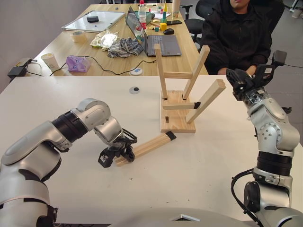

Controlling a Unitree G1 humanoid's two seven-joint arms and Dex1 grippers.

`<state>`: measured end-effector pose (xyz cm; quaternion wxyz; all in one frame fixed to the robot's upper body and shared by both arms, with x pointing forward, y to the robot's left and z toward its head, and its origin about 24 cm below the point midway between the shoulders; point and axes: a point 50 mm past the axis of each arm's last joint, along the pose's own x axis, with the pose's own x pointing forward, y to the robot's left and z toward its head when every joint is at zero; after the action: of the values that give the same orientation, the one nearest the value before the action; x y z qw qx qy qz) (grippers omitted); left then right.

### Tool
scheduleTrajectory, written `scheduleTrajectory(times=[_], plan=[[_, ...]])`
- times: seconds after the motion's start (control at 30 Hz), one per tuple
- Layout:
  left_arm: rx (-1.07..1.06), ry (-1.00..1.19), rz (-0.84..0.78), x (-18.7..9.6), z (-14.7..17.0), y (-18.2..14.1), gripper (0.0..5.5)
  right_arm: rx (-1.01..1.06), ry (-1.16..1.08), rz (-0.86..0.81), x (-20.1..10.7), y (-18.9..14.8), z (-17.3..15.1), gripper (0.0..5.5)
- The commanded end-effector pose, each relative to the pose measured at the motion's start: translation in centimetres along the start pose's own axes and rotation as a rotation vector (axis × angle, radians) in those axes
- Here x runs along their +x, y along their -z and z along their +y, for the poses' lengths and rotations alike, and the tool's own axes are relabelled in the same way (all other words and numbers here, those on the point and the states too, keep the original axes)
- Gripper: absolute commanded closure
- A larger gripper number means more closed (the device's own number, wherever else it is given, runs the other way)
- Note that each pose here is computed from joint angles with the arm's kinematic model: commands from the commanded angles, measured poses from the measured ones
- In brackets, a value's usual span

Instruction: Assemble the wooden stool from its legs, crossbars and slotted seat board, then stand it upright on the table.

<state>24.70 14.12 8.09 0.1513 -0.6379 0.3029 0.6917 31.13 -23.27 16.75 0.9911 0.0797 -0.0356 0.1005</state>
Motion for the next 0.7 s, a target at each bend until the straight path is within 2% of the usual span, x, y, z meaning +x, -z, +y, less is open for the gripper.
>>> scheduleTrajectory(times=[0.03,0.17,0.27,0.4,0.47,0.53,0.6,0.67,0.7], plan=[[0.08,-0.28,-0.166,1.0,2.7,-2.2,3.26,-0.052,0.005,-0.009,0.6,-1.0,-0.6,3.65],[0.112,-0.467,-0.101,-3.2,3.4,-2.7,3.47,-0.063,0.01,-0.011,0.7,-1.1,-1.0,3.65],[0.013,-0.72,0.011,-6.3,3.2,-2.0,3.51,-0.069,0.009,-0.01,0.9,-1.1,-1.2,3.65],[-0.192,-1.205,0.117,-9.4,2.8,-2.2,3.51,-0.083,-0.026,0.007,1.5,-1.1,-1.1,3.65],[-0.3,-1.421,0.232,-11.4,3.1,-1.4,3.51,-0.095,-0.038,0.012,1.8,-1.4,-1.2,3.65],[-0.44,-1.63,0.415,-14.6,3.2,0.3,3.51,-0.107,-0.055,0.015,2.1,-1.7,-1.2,3.65],[-0.561,-1.843,0.527,-18.3,2.9,1.5,3.51,-0.117,-0.069,0.016,2.4,-2.1,-1.3,3.65],[-0.617,-2.053,0.589,-22.3,2.2,2.3,3.51,-0.124,-0.082,0.016,2.8,-2.3,-1.2,3.65],[-0.669,-2.159,0.567,-24.3,1.7,2.3,3.51,-0.132,-0.096,0.015,3.1,-2.5,-0.9,3.65]])
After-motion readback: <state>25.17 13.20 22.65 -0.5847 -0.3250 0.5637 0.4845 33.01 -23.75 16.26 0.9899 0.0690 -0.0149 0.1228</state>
